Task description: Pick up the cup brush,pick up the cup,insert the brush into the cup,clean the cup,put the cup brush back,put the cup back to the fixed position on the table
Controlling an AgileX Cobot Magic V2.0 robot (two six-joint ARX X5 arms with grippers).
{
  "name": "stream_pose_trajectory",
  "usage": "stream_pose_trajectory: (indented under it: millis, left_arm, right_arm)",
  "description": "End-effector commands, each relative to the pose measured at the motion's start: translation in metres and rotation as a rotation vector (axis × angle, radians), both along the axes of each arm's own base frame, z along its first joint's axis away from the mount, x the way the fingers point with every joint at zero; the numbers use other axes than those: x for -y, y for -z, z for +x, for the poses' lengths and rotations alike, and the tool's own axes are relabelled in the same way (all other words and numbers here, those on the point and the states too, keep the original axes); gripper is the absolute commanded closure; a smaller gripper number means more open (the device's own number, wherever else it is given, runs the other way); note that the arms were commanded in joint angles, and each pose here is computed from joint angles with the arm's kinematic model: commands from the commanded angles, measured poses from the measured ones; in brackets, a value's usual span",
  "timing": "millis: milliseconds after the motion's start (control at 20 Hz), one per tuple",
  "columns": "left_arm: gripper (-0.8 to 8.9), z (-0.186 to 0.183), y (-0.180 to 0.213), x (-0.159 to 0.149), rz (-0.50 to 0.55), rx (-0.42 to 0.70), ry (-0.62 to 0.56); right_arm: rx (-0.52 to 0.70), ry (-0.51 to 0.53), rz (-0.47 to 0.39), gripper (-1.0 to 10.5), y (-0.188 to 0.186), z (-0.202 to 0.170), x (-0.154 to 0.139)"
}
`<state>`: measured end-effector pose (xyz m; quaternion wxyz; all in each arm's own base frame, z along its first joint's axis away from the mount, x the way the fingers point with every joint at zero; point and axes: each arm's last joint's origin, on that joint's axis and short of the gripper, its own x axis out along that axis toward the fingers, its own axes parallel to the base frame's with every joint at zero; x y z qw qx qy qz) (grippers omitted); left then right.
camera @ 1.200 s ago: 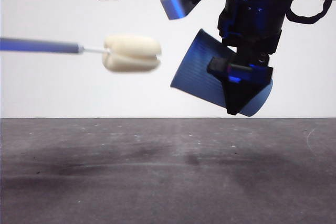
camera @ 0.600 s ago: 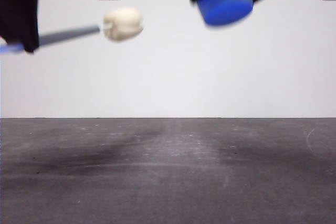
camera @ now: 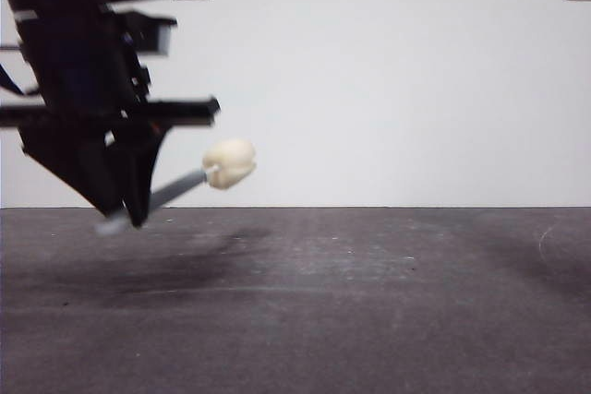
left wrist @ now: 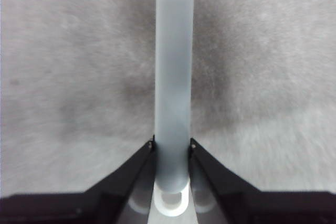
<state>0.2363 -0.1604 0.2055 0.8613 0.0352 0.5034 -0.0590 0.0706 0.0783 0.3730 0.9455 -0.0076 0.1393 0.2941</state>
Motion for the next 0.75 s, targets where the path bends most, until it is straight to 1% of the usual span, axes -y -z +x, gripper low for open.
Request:
stream_pose_trajectory:
  millis: [50, 200, 300, 450, 650, 750]
  left_arm:
    - [8.22, 0.006, 0.02, 0.003, -0.008, -0.048, -0.045]
    - [8.22, 0.013, 0.036, 0.008, -0.018, -0.074, -0.07]
    - [8.22, 0.016, 0.04, 0.01, -0.022, -0.07, -0.071]
    - [8.23, 0.019, 0.045, 0.009, -0.02, -0.07, -0.082]
    - [8.22, 0.021, 0.061, 0.009, -0.005, -0.14, -0.078]
    - [8.22, 0.021, 0.064, 0.009, 0.005, -0.154, -0.079]
  right_arm:
    - [0.004, 0.006, 0.019, 9.6, -0.001, -0.004, 0.005]
    - [-0.016, 0.005, -0.007, 9.6, 0.002, -0.007, 0.008]
    - [-0.029, 0.005, -0.025, 9.6, 0.004, -0.007, 0.009]
    - [-0.031, 0.002, -0.025, 9.6, 0.004, -0.007, 0.009]
    - [-0.032, -0.002, -0.024, 9.6, 0.004, -0.007, 0.009]
    - [-0.032, -0.003, -0.024, 9.6, 0.004, -0.007, 0.009]
